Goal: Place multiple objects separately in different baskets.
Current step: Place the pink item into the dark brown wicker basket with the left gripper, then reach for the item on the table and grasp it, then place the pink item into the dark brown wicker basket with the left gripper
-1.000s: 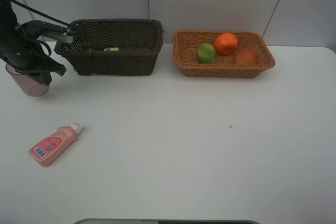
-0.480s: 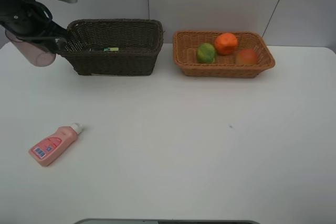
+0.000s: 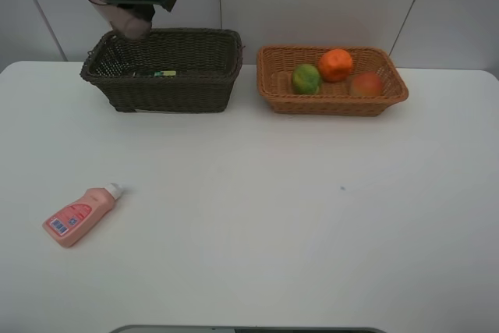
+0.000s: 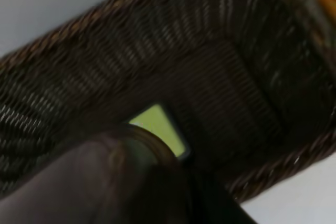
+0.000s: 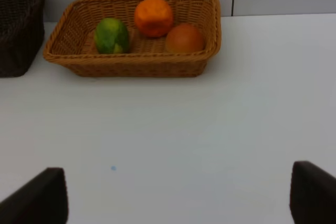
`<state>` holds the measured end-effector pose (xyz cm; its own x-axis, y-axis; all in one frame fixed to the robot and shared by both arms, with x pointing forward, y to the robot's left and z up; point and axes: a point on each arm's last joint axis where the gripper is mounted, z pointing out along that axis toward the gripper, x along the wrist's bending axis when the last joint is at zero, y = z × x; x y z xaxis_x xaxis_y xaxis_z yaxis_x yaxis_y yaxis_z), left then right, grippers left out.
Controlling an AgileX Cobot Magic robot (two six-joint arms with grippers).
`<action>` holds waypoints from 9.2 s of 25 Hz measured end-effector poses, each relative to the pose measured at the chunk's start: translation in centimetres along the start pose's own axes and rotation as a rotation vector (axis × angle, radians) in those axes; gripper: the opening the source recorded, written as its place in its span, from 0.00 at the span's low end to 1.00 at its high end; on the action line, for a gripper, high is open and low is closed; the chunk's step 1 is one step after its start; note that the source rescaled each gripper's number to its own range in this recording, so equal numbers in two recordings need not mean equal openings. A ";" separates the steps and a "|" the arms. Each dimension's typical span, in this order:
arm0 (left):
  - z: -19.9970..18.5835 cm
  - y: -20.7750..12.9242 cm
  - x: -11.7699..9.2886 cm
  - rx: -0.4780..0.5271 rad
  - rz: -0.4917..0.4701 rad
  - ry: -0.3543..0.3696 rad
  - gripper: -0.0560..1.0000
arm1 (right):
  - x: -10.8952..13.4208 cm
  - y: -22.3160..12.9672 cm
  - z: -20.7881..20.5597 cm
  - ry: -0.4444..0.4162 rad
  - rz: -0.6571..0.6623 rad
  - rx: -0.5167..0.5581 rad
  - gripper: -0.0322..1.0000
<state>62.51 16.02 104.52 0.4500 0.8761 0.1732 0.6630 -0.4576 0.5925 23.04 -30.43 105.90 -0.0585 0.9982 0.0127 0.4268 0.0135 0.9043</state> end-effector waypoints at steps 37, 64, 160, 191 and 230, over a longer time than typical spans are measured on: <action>15.2 -2.7 -5.4 -0.156 0.043 -0.077 0.10 | 0.0 0.0 0.0 0.000 0.001 0.000 0.89; 4.2 -0.5 -4.4 -0.065 0.051 -0.069 0.95 | 0.0 0.0 0.0 0.000 0.001 0.000 0.89; 3.6 -24.4 -4.8 0.689 -0.035 -0.097 0.63 | 0.0 0.0 0.0 0.000 0.001 0.000 0.89; -1.4 -1.9 0.8 0.331 -0.255 0.058 0.63 | 0.0 0.0 0.0 0.000 0.001 0.000 0.89; 14.5 0.1 4.5 0.269 -0.309 0.099 0.63 | 0.0 0.0 0.0 0.000 0.001 0.000 0.89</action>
<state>73.22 17.73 93.95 0.1544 0.9827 0.1017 0.8964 -0.1827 0.4038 23.04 -30.43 105.90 -0.0583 0.9982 0.0139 0.4269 0.0123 0.9042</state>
